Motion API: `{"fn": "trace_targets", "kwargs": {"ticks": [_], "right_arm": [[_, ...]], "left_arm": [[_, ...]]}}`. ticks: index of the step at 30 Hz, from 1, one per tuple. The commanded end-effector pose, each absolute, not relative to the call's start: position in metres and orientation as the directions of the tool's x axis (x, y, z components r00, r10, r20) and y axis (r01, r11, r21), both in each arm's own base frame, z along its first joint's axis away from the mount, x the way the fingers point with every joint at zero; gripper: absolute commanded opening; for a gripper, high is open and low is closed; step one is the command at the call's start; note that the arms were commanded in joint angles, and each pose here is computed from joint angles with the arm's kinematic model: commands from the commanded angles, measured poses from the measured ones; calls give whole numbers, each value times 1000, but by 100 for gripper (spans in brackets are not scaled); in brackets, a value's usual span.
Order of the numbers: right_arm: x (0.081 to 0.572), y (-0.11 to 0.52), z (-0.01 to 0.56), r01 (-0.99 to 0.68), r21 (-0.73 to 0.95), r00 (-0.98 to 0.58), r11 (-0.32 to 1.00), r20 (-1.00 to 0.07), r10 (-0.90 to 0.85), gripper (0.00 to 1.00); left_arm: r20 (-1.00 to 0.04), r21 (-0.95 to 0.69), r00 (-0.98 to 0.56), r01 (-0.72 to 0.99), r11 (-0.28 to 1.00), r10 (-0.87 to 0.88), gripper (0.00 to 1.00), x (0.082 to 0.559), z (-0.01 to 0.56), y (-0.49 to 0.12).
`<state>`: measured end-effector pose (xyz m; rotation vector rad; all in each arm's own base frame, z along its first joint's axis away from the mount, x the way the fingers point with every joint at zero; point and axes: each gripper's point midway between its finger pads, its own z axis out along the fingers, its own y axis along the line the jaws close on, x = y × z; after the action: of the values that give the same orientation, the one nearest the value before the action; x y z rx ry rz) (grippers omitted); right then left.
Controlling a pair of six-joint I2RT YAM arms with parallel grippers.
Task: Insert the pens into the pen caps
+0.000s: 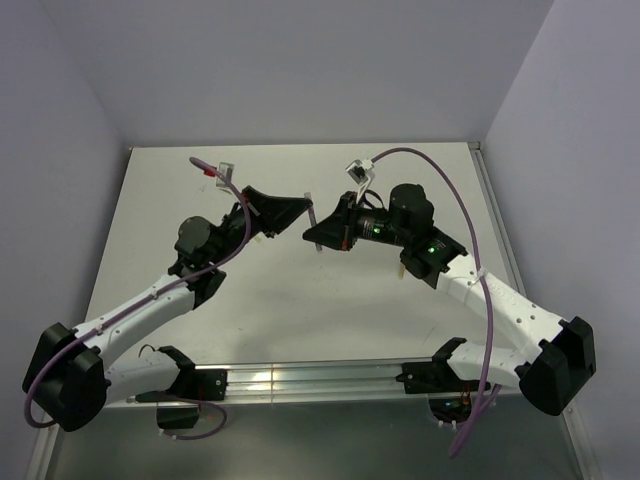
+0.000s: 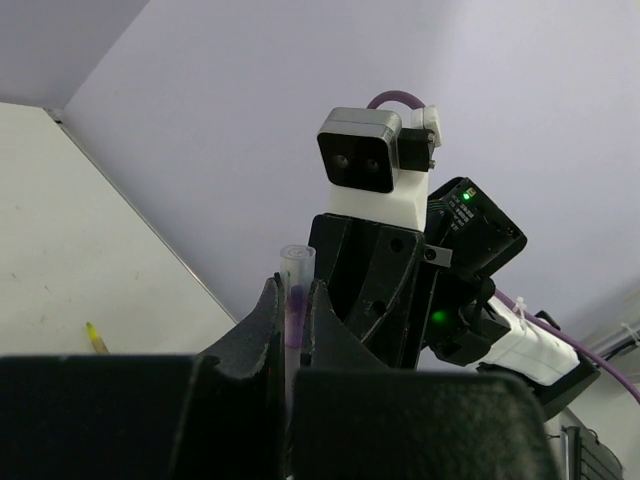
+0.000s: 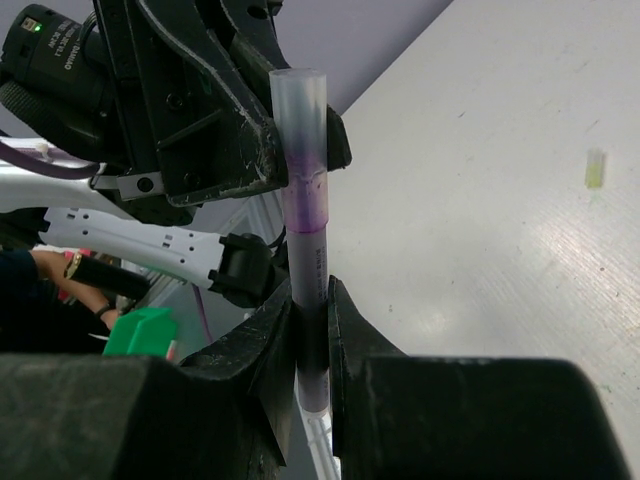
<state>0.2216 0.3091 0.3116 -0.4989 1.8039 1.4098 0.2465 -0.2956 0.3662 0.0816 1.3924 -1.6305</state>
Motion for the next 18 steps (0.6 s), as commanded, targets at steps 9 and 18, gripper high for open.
{"fn": "trace_targets", "kwargs": {"ticks": [9,18], "right_arm": [[261,293,336,-698,575,-488,426,-818,303,0],[260,293,342,-705,570,-479,422,-821,310,0]], "left_arm": [[-661,-664,-610,747,-40,-437,0,166,363,-324],[-674,-660,-613,750,-36,-412,0,154,358,-332]]}}
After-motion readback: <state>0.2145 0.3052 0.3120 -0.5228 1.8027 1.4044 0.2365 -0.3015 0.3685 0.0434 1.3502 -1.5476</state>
